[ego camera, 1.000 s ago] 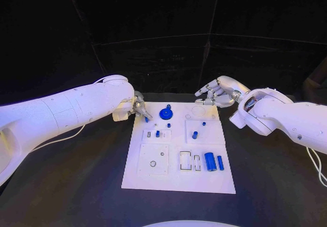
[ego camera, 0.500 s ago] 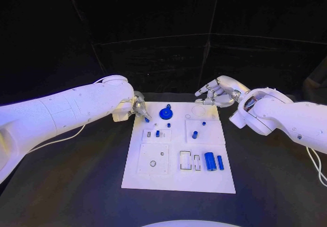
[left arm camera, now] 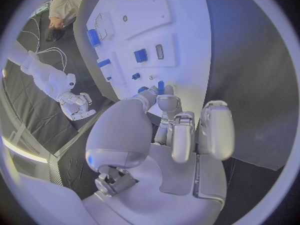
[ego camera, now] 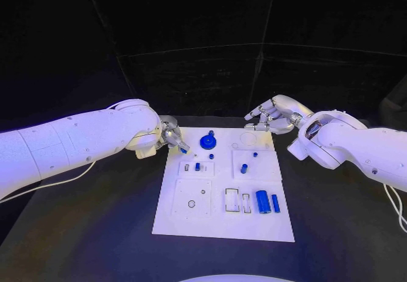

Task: Assemble the parts on the task board

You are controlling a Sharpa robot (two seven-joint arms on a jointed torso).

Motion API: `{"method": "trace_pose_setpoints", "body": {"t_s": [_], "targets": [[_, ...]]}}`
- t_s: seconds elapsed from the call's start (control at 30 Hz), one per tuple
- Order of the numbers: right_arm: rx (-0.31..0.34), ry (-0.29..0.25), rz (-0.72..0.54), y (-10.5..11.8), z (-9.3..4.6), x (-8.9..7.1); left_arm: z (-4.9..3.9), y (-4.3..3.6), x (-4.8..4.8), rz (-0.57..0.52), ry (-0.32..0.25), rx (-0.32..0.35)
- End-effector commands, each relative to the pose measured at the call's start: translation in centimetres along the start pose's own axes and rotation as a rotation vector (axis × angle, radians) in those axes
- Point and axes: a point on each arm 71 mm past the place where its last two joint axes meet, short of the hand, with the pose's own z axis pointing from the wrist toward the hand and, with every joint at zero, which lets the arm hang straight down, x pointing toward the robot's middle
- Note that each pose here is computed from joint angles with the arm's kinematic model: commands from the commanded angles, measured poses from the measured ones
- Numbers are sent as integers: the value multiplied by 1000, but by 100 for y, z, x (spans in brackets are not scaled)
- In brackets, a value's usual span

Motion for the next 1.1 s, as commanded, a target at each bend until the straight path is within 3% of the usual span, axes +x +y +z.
{"method": "trace_pose_setpoints", "body": {"t_s": [0.03,0.3,0.43,0.73,1.1], "targets": [[-11,0,-2,16,5,-6,-65,-22,-22,-51,-96,46],[-11,0,-2,9,9,-8,-167,72,130,-43,-161,84],[-11,0,-3,8,12,-8,-189,59,209,-28,-170,102],[-12,2,-2,12,20,-1,-190,54,374,18,-120,96],[-12,4,-2,14,19,2,-163,105,472,67,-42,62]]}}
